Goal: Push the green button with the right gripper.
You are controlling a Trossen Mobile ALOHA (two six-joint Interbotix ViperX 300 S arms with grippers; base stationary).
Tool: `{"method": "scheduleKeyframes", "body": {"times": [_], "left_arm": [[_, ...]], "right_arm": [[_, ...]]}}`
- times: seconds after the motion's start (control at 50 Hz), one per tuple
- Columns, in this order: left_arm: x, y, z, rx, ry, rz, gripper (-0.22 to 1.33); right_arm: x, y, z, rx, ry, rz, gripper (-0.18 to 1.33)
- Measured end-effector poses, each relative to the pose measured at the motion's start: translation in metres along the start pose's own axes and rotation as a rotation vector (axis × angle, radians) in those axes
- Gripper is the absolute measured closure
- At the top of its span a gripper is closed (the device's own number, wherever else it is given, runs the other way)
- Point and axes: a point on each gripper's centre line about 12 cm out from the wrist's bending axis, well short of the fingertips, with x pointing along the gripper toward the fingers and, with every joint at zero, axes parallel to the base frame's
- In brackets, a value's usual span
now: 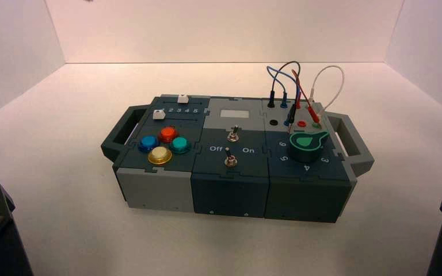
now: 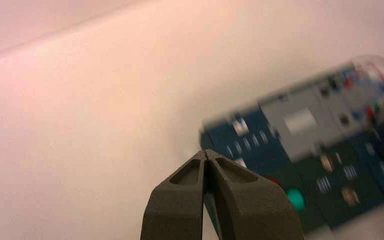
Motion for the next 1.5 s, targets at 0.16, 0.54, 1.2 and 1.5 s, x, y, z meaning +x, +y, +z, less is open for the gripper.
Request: {"method": "scheduleKeyframes", "body": {"times": [0.16,0.54,1.2,1.5], "left_arm": [[-0.002,-0.012,-0.009,0.039,0.075,-0.046,1.28],[-0.002,-0.018,-0.016,0.069,0.088,-0.067,1.28],[0.003,-0.018,-0.020,0.073,0.091,-0.064,1.27],[0.003,-0.018,-0.021,0.073,0.091,-0.064,1.28]], "right_arm": [[0.012,0.016,-0.006,-0.031,0.109,0.063,1.29],[0.035,0.064,-0.010,-0.106,0.291,0.214,1.29],[0.099,0.136,-0.044,-0.188,0.587,0.331,1.29],[0.119,0.161,-0.059,-0.205,0.669,0.355,1.29]]}}
